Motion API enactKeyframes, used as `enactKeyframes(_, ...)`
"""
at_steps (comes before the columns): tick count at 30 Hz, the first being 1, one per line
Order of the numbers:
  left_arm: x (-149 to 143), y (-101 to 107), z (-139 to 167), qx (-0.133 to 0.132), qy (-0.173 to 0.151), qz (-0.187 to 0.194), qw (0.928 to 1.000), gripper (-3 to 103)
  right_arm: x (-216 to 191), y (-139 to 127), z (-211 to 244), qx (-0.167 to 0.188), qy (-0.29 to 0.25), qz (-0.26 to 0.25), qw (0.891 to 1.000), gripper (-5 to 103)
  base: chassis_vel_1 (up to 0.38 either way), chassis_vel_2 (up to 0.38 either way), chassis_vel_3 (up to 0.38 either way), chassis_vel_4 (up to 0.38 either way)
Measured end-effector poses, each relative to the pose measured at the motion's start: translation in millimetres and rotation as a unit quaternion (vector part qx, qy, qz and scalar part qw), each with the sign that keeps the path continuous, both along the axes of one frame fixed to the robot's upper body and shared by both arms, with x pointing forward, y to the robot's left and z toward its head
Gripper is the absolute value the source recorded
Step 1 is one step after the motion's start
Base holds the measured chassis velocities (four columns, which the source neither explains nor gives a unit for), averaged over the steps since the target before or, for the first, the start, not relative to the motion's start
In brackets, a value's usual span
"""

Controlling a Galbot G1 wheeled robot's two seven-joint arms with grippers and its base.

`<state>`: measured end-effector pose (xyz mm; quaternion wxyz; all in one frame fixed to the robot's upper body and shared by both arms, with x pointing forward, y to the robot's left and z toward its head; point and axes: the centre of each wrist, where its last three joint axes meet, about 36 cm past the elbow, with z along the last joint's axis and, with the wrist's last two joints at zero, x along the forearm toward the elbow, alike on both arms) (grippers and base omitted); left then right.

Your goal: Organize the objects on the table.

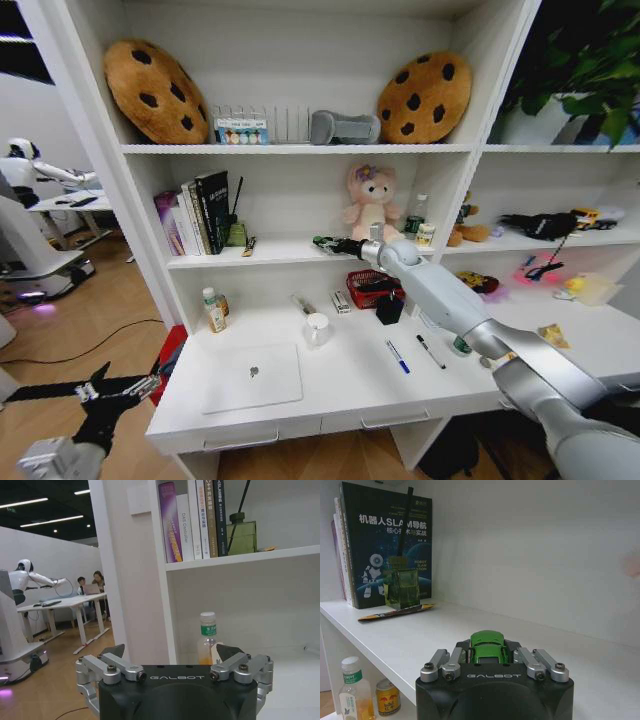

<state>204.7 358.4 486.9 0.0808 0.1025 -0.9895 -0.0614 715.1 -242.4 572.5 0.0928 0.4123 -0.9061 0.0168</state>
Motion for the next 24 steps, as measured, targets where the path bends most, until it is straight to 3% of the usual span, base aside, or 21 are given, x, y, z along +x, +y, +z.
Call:
enactKeyframes(15,0,0,0,0.000,0.000,0.000,1.0000,100,16,31,0,-0.028,-0.005,0.019,0.999,36,0.000,0.000,0.000,0.000)
enactKeyframes(24,0,0,0,0.000,0.000,0.000,1.0000,100,14,31,-2,-0.036,-0.003,0.014,0.999,36,0.000,0.000,0.000,0.000)
